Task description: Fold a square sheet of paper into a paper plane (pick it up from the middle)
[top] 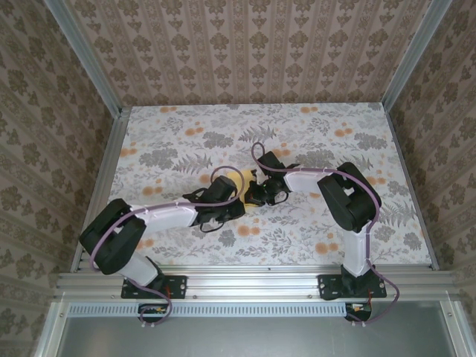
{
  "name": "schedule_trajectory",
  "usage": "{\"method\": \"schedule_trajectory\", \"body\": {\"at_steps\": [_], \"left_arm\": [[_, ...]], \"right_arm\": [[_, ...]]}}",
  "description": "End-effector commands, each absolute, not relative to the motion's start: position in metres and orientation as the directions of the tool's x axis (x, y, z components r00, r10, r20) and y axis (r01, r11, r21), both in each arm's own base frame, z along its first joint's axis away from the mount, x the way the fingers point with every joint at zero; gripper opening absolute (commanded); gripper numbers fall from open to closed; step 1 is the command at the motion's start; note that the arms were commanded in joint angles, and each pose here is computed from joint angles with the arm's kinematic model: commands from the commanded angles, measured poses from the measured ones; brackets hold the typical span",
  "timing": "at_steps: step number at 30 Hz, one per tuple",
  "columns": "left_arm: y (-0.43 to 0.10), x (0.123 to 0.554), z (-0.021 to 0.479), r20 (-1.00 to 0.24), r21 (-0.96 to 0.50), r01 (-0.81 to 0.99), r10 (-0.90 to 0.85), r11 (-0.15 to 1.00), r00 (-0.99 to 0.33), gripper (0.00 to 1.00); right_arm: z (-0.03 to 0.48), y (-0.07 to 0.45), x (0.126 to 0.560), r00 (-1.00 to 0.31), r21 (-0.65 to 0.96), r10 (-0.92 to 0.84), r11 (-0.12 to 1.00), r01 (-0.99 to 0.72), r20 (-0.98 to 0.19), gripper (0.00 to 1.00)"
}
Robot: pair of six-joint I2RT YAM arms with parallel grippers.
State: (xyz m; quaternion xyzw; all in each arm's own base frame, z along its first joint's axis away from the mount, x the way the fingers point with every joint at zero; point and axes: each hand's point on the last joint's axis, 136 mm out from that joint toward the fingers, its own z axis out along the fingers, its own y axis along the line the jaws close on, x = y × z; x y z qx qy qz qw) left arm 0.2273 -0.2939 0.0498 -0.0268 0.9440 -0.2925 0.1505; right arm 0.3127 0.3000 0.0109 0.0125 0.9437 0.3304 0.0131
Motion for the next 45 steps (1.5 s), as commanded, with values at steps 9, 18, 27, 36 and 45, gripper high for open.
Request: {"method": "schedule_trajectory", "body": {"at_steps": [9, 18, 27, 36, 45], "left_arm": [[-0.291, 0.233, 0.023, -0.237, -0.494, -0.007, -0.142, 0.869, -0.961, 0.10], [-0.268, 0.214, -0.002, -0.197, -0.386, -0.047, -0.132, 0.921, -0.971, 0.04], [-0.265, 0.209, -0.010, -0.187, -0.356, -0.052, -0.125, 0.933, -0.974, 0.00], [-0.269, 0.209, -0.009, -0.188, -0.378, -0.050, -0.130, 0.924, -0.974, 0.00], [-0.272, 0.210, -0.006, -0.192, -0.396, -0.046, -0.132, 0.917, -0.973, 0.00]], "right_arm": [[-0.044, 0.260, 0.289, -0.993, 0.436, 0.091, 0.892, 0.117, 0.079, 0.05], [-0.010, 0.277, 0.307, -0.997, 0.552, 0.079, 0.831, 0.065, -0.001, 0.05], [0.032, 0.300, 0.298, -0.998, 0.673, 0.057, 0.740, 0.018, -0.037, 0.05], [0.024, 0.308, 0.288, -0.998, 0.691, 0.057, 0.721, 0.051, 0.014, 0.04], [0.022, 0.314, 0.289, -0.997, 0.707, 0.063, 0.703, 0.072, 0.039, 0.04]]}}
